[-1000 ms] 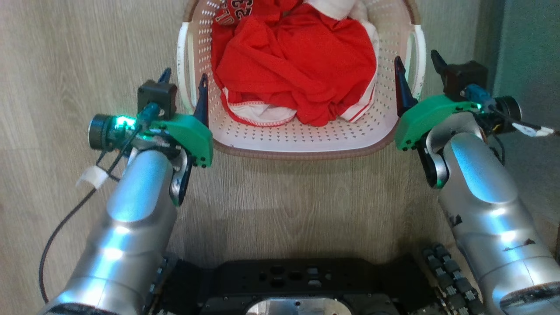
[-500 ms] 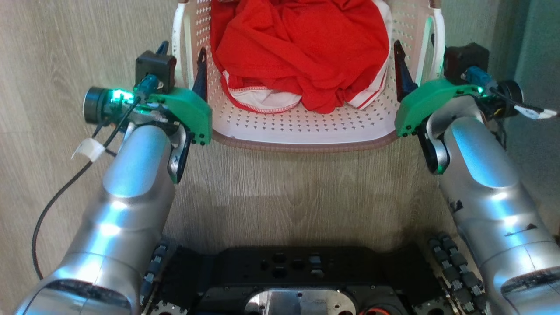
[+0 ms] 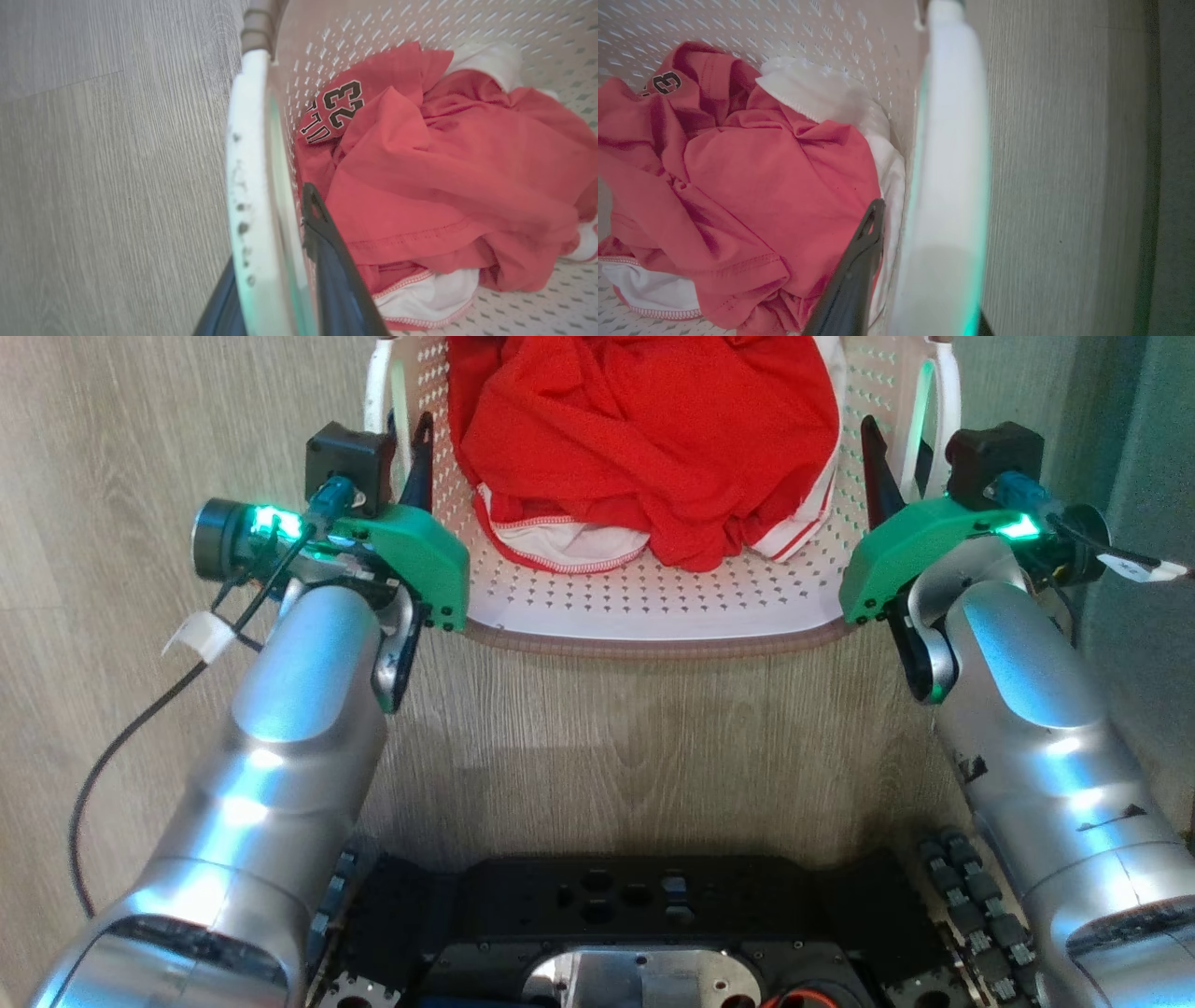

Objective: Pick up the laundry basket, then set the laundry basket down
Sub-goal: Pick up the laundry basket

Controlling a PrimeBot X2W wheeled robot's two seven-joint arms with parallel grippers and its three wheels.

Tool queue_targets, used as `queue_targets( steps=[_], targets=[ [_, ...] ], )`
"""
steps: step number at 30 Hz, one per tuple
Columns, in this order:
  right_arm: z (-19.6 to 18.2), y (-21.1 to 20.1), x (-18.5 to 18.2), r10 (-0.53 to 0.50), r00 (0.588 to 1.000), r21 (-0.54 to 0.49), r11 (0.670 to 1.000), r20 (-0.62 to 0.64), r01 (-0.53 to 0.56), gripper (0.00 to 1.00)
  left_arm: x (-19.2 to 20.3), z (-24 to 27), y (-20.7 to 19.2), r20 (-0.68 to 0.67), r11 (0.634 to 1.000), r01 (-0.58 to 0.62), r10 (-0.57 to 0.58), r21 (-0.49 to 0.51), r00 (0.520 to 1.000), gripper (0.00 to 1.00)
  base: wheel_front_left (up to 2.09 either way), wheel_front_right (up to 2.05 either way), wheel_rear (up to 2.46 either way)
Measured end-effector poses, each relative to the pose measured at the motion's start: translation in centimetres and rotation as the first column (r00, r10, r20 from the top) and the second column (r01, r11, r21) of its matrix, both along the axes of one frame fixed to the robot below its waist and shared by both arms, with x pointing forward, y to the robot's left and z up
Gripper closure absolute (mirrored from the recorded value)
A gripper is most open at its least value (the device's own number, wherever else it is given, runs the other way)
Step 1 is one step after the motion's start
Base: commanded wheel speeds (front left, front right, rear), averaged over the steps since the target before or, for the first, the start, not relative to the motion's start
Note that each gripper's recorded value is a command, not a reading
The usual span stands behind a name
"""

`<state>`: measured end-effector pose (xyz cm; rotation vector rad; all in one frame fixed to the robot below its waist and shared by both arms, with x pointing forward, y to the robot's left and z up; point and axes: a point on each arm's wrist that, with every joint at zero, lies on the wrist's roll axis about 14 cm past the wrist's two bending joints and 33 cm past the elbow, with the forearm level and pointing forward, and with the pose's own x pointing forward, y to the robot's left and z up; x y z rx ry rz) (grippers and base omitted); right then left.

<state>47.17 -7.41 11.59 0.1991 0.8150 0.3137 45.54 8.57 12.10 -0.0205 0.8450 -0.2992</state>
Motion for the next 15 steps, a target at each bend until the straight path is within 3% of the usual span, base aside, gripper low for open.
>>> queue_targets(
  steps=[1,15],
  targets=[
    [0.0,0.0,0.0,-0.004,1.000,0.003,1.000,-0.001,0.004,1.00,0.0,0.0,-0.1,-0.002,1.000,-0.011,0.011,-0.006,1.000,1.00,0.00,0.00,0.00],
    [1.7,0.1,0.6,-0.015,1.000,0.010,1.000,0.004,0.015,1.00,-0.2,1.7,-0.1,0.006,1.000,-0.015,0.015,-0.001,1.000,1.00,0.00,0.00,0.00]
  ],
)
